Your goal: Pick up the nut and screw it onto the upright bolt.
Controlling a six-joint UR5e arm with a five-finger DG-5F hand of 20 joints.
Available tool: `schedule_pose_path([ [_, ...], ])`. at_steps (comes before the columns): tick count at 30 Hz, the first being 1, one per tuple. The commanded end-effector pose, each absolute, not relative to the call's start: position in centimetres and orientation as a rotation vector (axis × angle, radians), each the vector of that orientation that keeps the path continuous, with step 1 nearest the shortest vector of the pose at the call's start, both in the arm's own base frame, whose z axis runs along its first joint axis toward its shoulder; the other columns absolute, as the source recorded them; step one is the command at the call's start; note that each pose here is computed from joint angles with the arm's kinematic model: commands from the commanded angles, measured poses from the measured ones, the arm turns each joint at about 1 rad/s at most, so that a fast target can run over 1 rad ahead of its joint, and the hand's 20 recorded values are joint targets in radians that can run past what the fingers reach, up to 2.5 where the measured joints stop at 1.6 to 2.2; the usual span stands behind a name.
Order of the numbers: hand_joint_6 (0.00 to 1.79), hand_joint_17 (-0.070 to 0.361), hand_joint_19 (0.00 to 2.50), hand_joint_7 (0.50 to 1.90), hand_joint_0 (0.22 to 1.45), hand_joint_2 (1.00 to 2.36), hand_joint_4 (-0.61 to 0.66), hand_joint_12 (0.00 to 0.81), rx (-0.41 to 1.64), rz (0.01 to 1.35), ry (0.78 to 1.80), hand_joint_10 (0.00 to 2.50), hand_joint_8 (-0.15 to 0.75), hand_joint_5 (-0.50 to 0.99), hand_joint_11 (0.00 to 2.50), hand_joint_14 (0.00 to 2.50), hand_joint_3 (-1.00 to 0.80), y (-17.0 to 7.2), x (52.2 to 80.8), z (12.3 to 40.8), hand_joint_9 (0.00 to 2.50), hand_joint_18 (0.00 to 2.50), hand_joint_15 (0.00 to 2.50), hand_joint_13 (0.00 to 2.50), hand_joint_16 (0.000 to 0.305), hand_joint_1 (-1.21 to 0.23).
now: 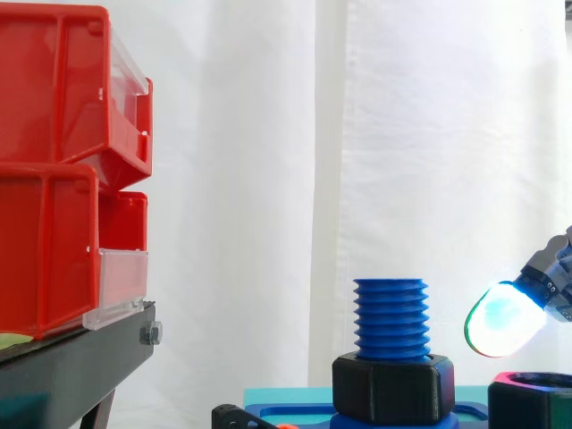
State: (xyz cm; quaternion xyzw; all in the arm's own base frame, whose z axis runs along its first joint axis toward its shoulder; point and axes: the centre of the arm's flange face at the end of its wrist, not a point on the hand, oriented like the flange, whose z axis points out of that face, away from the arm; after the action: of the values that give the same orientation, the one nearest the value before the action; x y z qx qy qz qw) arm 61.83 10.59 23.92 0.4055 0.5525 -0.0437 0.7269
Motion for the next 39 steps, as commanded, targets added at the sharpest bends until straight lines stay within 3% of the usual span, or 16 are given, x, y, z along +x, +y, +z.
schedule_pose_path([
  [1, 0.50, 0.154, 0.00, 0.65, 0.32, 1.00, 0.10, 0.402, 0.894, -0.095, 1.217, 0.00, 0.233, -0.30, 0.00, 0.00, -0.50, 10.6, 61.9, 23.9, 0.00, 0.00, 0.00, 0.00, 0.069, -0.80],
  [39, 0.50, 0.149, 0.00, 0.60, 0.35, 1.00, 0.11, 0.401, 0.880, -0.130, 1.257, 0.00, 0.238, -0.30, 0.00, 0.00, -0.50, 10.1, 61.6, 22.8, 0.00, 0.00, 0.00, 0.01, 0.066, -0.74],
])
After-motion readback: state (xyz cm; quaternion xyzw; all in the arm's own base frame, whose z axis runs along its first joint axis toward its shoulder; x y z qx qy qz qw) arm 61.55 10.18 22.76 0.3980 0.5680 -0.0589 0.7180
